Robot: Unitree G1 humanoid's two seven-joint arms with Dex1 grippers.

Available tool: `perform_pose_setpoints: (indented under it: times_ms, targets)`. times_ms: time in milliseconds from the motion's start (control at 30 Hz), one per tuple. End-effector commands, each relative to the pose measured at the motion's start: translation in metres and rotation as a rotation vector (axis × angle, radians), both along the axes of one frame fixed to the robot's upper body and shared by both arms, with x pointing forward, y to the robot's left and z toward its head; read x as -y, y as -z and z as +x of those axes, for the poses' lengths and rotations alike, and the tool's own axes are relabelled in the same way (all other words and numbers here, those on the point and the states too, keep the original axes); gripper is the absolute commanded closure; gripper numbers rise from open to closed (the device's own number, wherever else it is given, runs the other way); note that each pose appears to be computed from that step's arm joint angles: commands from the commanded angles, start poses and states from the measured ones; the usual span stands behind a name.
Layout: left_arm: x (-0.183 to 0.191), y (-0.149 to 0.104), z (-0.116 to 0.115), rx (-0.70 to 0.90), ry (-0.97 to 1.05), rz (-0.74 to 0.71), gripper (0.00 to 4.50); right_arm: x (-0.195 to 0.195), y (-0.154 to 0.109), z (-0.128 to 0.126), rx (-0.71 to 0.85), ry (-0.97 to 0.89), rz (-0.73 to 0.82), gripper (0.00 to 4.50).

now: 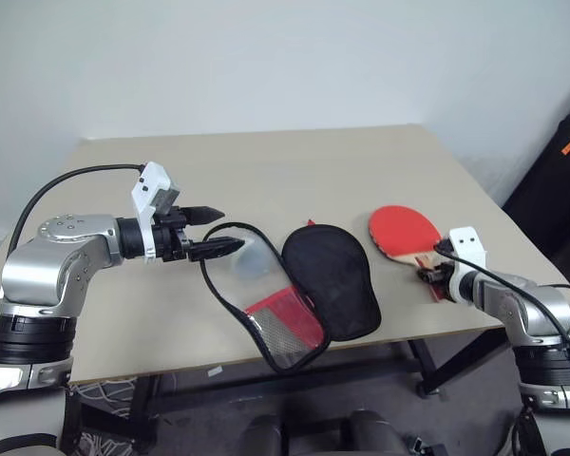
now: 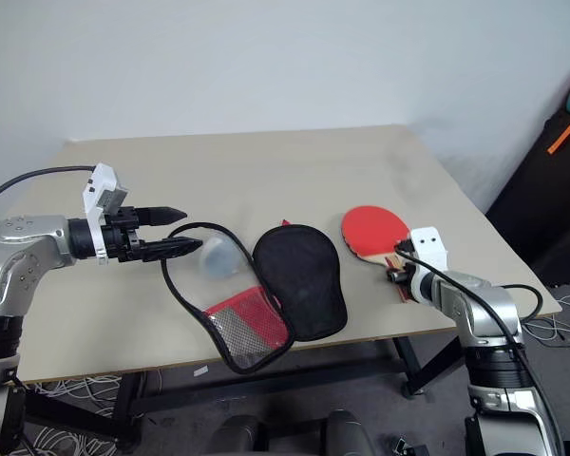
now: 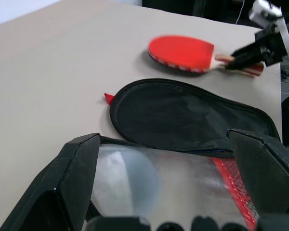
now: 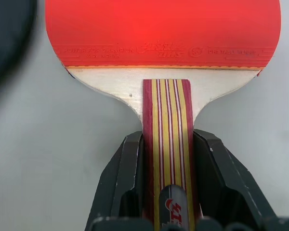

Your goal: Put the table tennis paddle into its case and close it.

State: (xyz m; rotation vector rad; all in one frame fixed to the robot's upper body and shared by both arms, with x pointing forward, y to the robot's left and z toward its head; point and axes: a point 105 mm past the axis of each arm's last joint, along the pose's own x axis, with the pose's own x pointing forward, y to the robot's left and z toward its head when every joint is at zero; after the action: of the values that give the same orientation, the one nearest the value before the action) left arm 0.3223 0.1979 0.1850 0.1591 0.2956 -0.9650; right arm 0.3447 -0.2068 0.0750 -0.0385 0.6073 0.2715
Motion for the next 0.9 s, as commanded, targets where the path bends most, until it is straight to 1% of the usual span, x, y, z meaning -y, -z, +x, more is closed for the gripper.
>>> perform_pose_setpoints:
  times_ms: [33, 100, 200, 300, 367, 500, 767, 900]
  targets:
    - [0.001, -0.01, 0.002, 0.045, 0.006, -0.001, 0.0, -0.036, -0.059, 0.011, 0.191, -0.078, 0.091, 3.39]
    - [0.002, -0.009, 0.003, 0.046, 0.009, -0.003, 0.0, -0.065, -0.068, 0.007, 0.2, -0.137, 0.141, 3.39]
    - [0.003, -0.009, 0.002, 0.045, 0.012, -0.005, 0.0, -0.09, -0.071, 0.0, 0.183, -0.179, 0.177, 3.39]
    - [0.003, -0.008, 0.001, 0.042, 0.011, -0.005, 0.0, -0.123, -0.061, -0.014, 0.103, -0.21, 0.213, 3.39]
    - [0.003, -0.008, 0.001, 0.04, 0.012, -0.005, 0.0, -0.137, -0.055, -0.022, 0.071, -0.226, 0.214, 3.39]
    - [0.002, -0.008, 0.001, 0.037, 0.011, -0.004, 0.0, -0.144, -0.04, -0.031, 0.007, -0.204, 0.207, 3.39]
    - [0.002, -0.009, 0.001, 0.034, 0.012, -0.002, 0.0, -0.138, -0.015, -0.039, -0.082, -0.16, 0.151, 3.39]
    - [0.002, -0.009, 0.001, 0.033, 0.01, -0.002, 0.0, -0.137, -0.008, -0.042, -0.109, -0.157, 0.135, 3.39]
